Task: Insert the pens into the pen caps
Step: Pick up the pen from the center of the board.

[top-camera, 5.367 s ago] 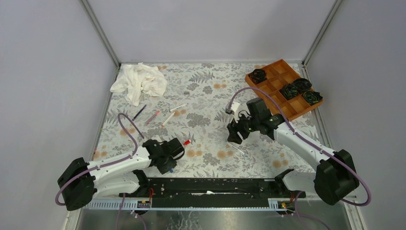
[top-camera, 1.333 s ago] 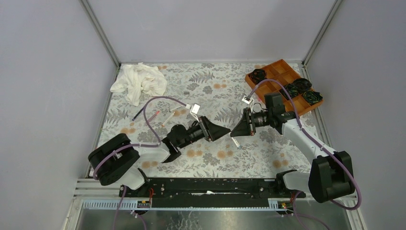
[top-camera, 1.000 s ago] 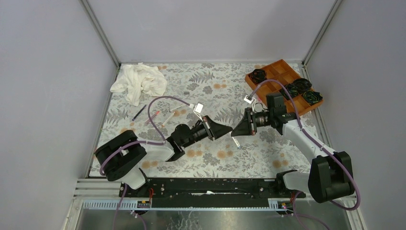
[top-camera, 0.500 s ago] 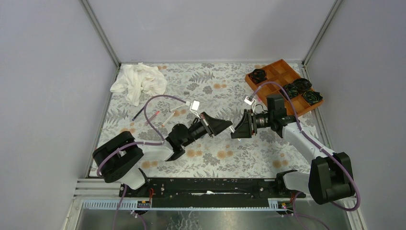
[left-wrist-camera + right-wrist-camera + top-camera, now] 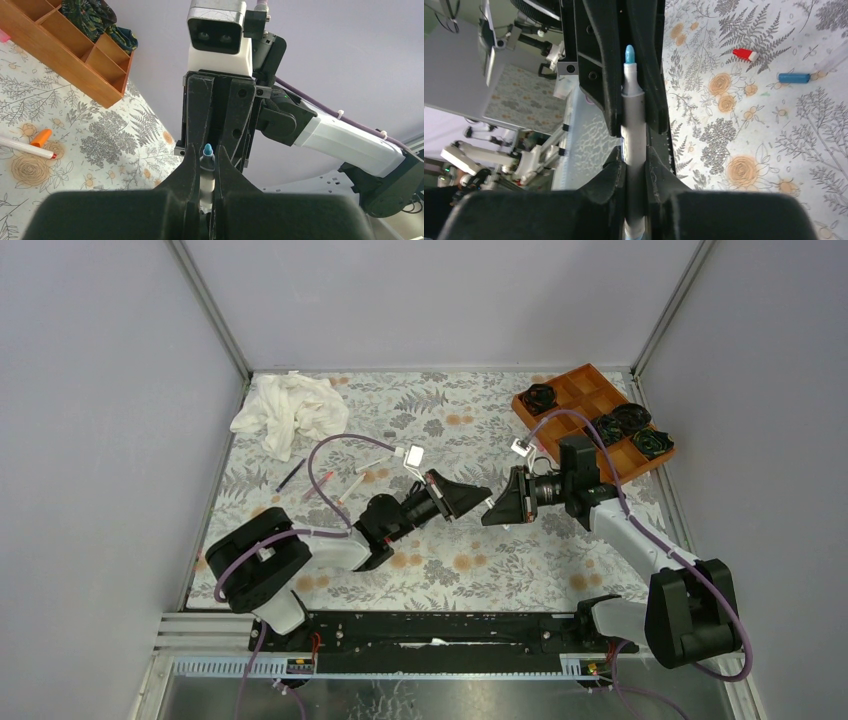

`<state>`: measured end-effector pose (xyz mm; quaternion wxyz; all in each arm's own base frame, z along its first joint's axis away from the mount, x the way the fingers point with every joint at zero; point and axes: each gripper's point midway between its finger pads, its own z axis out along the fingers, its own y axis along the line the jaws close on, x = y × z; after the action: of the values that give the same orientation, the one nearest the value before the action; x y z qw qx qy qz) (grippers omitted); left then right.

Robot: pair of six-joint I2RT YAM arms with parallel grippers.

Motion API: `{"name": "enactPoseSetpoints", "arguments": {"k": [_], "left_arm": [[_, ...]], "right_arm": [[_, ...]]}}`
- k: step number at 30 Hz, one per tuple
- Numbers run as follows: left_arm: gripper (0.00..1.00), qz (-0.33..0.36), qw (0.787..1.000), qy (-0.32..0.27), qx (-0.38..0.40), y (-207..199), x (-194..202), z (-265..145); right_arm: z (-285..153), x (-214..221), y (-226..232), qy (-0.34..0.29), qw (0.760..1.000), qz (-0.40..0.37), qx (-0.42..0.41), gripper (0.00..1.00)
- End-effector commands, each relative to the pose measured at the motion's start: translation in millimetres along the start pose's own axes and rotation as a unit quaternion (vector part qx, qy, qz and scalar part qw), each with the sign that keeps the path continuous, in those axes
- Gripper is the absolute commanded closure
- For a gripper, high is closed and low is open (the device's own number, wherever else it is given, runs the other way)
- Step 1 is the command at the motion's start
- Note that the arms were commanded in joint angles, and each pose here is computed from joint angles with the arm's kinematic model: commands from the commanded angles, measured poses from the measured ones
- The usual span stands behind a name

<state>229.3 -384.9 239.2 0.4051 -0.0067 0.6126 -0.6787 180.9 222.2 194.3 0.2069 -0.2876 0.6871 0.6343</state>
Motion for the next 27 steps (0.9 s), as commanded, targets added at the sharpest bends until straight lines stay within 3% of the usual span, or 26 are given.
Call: {"name": "enactPoseSetpoints", "arguments": {"k": [1, 5, 10, 13, 15, 20, 24, 27], "left_arm": [[0.99, 0.007, 0.999, -0.014, 0.052, -26.6, -8.1, 4.8], [0.65, 0.008, 0.999, -0.019, 0.03, -22.1, -16.1, -2.5], [0.36, 0.083, 0.995, -0.031, -0.051, -7.6, -38.7, -33.0], [0.03, 0.143, 0.977, -0.017, -0.16, 18.3, -47.2, -61.9], [0.01, 0.16, 0.96, -0.015, -0.228, 31.6, -56.6, -84.3], [0.03, 0.167, 0.935, 0.063, -0.308, 56.5, -48.8, -116.9], [0.05, 0.171, 0.9, 0.143, -0.376, 87.8, -27.2, -134.6], [0.12, 0.178, 0.862, 0.206, -0.427, 113.7, -14.2, -142.0]], "right_arm": [[-0.5, -6.0, 5.0, -0.003, 1.0, -0.016, -0.005, 1.0], [-2.5, -4.0, 4.8, 0.004, 0.999, -0.034, 0.012, 1.0], [-8.2, -1.2, -4.2, 0.025, 0.994, -0.094, 0.058, 1.0], [-10.8, 0.2, -8.7, 0.036, 0.991, -0.101, 0.076, 1.0], [-12.0, 0.7, -12.5, 0.04, 0.99, -0.104, 0.085, 1.0], [-15.2, 2.7, -20.8, 0.054, 0.987, -0.106, 0.108, 1.0], [-17.0, 2.9, -24.6, 0.058, 0.985, -0.11, 0.121, 1.0], [-18.0, 3.2, -27.3, 0.06, 0.984, -0.111, 0.129, 1.0]]}}
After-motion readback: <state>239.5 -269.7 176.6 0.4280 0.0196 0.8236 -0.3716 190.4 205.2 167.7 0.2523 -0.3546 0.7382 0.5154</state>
